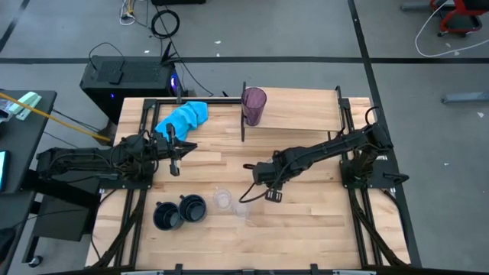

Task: Stack small to large cups/mugs on shelf
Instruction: Put the orange mug on the shelf, then move the right black mug to the middle of the table

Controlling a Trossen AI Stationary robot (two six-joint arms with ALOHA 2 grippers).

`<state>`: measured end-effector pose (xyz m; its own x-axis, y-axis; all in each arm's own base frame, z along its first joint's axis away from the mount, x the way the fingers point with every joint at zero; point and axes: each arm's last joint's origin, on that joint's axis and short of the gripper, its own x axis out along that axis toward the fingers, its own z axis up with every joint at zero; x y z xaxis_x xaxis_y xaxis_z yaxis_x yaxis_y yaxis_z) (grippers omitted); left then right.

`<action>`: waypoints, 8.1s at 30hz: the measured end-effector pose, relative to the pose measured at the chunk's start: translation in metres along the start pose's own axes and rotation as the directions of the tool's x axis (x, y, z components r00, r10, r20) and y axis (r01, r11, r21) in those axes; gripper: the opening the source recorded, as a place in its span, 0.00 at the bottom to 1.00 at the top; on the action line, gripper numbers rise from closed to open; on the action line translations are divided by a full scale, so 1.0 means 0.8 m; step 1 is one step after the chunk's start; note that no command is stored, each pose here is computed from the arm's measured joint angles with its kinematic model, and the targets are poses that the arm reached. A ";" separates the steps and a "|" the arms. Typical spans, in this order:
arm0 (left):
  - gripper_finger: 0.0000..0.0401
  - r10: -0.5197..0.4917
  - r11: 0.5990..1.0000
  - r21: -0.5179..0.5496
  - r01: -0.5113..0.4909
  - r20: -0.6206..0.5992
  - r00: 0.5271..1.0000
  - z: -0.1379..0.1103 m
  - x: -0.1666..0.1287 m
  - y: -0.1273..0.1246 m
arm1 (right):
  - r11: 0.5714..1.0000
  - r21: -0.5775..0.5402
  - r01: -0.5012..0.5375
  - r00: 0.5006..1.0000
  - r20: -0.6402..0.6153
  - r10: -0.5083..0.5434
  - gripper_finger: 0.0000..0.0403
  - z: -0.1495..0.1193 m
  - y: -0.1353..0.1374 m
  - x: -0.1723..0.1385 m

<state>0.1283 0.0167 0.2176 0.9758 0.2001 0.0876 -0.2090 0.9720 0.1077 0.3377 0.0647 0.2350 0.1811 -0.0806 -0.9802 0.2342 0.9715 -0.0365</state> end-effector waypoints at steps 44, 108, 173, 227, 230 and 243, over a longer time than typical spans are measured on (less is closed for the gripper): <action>0.08 0.000 1.000 0.000 0.000 -0.001 1.000 0.000 0.000 0.000 | 0.809 -0.558 0.187 0.974 0.211 -0.079 0.04 -0.049 -0.042 -0.134; 0.08 0.000 1.000 0.000 0.000 -0.001 1.000 0.000 0.000 0.000 | 0.824 -0.423 0.375 0.926 0.198 -0.320 0.29 -0.019 -0.206 -0.165; 0.08 0.000 1.000 0.000 0.000 -0.001 1.000 0.000 0.000 0.000 | 0.888 0.180 0.424 0.816 0.349 -0.461 0.42 -0.055 -0.294 -0.139; 0.10 -0.006 0.996 -0.091 0.008 0.019 1.000 0.002 0.000 0.000 | 1.000 0.013 0.000 0.676 0.737 -0.009 0.34 -0.069 -0.111 -0.113; 0.10 -0.022 0.920 -0.390 0.041 0.051 0.998 0.006 0.000 -0.001 | 1.000 -0.006 -0.014 0.687 0.727 0.014 0.34 -0.073 -0.102 -0.107; 0.03 -0.237 0.600 -0.797 0.073 -0.090 0.967 0.019 0.005 -0.008 | 0.999 -0.041 0.009 0.706 0.707 0.022 0.34 -0.093 -0.067 -0.083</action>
<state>0.1321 0.0095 0.2325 0.9992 -0.0258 -0.0298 -0.0035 0.6963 -0.7178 0.2421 0.0347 0.2873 0.8089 -0.1929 -0.5553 0.1969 0.9790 -0.0532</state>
